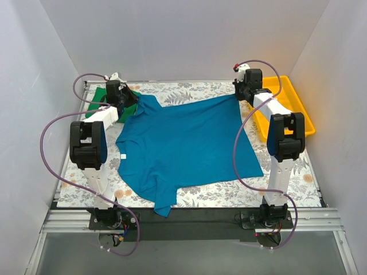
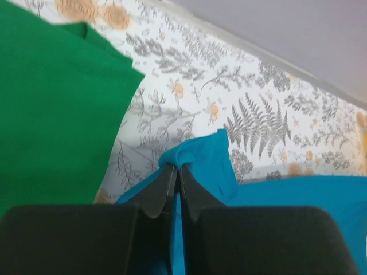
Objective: Fold and stack the t-shirts
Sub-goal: Flatten the tshirt out
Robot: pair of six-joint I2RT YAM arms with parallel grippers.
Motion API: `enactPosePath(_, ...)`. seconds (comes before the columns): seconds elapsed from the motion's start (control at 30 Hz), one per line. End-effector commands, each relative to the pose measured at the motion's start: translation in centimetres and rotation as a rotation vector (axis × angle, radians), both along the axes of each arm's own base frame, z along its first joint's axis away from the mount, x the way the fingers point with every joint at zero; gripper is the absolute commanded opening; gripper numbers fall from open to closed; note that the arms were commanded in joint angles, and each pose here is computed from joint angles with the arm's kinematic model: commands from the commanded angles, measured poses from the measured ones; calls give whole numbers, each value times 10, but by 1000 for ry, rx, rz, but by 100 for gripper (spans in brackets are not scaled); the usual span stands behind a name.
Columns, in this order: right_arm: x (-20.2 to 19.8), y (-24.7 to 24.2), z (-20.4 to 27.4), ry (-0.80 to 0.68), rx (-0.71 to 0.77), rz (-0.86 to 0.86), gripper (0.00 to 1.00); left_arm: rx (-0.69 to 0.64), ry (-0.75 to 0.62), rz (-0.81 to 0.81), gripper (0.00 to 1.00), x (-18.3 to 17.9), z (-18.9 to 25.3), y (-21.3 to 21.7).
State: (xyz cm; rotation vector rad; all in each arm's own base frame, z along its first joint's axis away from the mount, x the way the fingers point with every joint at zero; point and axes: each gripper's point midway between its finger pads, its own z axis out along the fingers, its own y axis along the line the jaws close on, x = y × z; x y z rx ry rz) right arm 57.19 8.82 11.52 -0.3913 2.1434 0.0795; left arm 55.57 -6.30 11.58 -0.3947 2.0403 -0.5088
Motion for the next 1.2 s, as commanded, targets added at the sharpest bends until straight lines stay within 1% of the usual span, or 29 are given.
enactPosePath(0.0, 23, -2, 27, -90, 9, -28, 1, 5, -64, 47, 0, 21, 23, 8)
enactPosePath(0.17, 30, -2, 36, -114, 1, -21, 1, -24, -118, 54, 0, 45, 46, 6)
enactPosePath(0.2, 31, -1, 39, -119, 0, -16, 2, -31, -102, 54, 5, 47, 46, 5)
enactPosePath(0.23, 31, 0, 41, -123, -2, -9, 9, -33, -79, 56, 24, 51, 38, 4)
enactPosePath(0.27, 31, 2, 45, -126, -11, 5, 18, -39, -96, 59, 35, 58, 51, 4)
enactPosePath(0.3, 31, 3, 47, -128, -17, 14, 40, -38, -74, 67, 43, 58, 48, 5)
enactPosePath(0.33, 29, 5, 53, -132, -18, 31, 49, -32, -58, 75, 51, 55, 50, 7)
enactPosePath(0.37, 27, 7, 57, -135, -21, 42, 57, -21, -67, 81, 55, 54, 57, 9)
enactPosePath(0.4, 21, 9, 57, -124, -25, 70, 72, -13, -70, 87, 58, 50, 61, 11)
enactPosePath(0.43, 16, 10, 74, -150, -22, 86, 75, -1, -116, 92, 60, 43, 88, 13)
enactPosePath(0.5, -6, 19, 90, -155, -27, 175, 85, 38, -122, 82, 61, 25, 97, 16)
enactPosePath(0.53, -16, 21, 95, -156, -29, 213, 87, 48, -182, 83, 61, 10, 132, 18)
enactPosePath(0.57, -28, 26, 99, -152, -27, 265, 89, 59, -196, 78, 64, -3, 141, 19)
enactPosePath(0.6, -55, 37, 101, -145, -20, 381, 91, 66, -159, 63, 66, -23, 124, 17)
enactPosePath(0.63, -73, 43, 101, -135, -10, 445, 92, 72, -222, 55, 68, -45, 157, 17)
enactPosePath(0.67, -90, 50, 102, -129, 4, 516, 92, 67, -217, 31, 70, -62, 156, 14)
enactPosePath(0.7, -117, 67, 101, -125, 55, 646, 93, 65, -196, 18, 70, -80, 152, 12)
enactPosePath(0.73, -151, 69, 92, -99, 48, 739, 93, 59, -185, 13, 72, -110, 146, 13)
enactPosePath(0.77, -174, 73, 86, -93, 61, 817, 93, 38, -177, -10, 74, -126, 143, 8)
enactPosePath(0.8, -205, 83, 99, -132, 98, 923, 93, 2, -152, -15, 75, -144, 138, 5)
enactPosePath(0.83, -237, 82, 69, -95, 87, 1011, 92, -19, -130, -17, 75, -171, 125, 4)
enactPosePath(0.87, -254, 83, 64, -105, 91, 1056, 92, -47, -115, -19, 76, -185, 120, 1)
enactPosePath(0.9, -273, 84, 73, -159, 84, 1100, 92, -88, -72, -33, 76, -203, 110, -4)
enactPosePath(0.93, -286, 83, 65, -166, 73, 1121, 93, -142, -85, -30, 76, -220, 117, -9)
enactPosePath(0.97, -304, 81, 47, -147, 70, 1147, 93, -177, -31, -37, 76, -235, 96, -14)
enactPosePath(1.0, -314, 79, 47, -174, 47, 1156, 94, -212, 9, -41, 76, -248, 88, -18)
enactPosePath(1.03, -320, 77, 42, -176, 39, 1159, 94, -269, 25, -20, 76, -259, 90, -21)
enactPosePath(1.07, -331, 75, 28, -154, 34, 1166, 94, -291, 71, -15, 76, -268, 76, -23)
enactPosePath(1.17, -339, 66, 11, -116, -15, 1143, 94, -394, 200, -18, 76, -291, 55, -36)
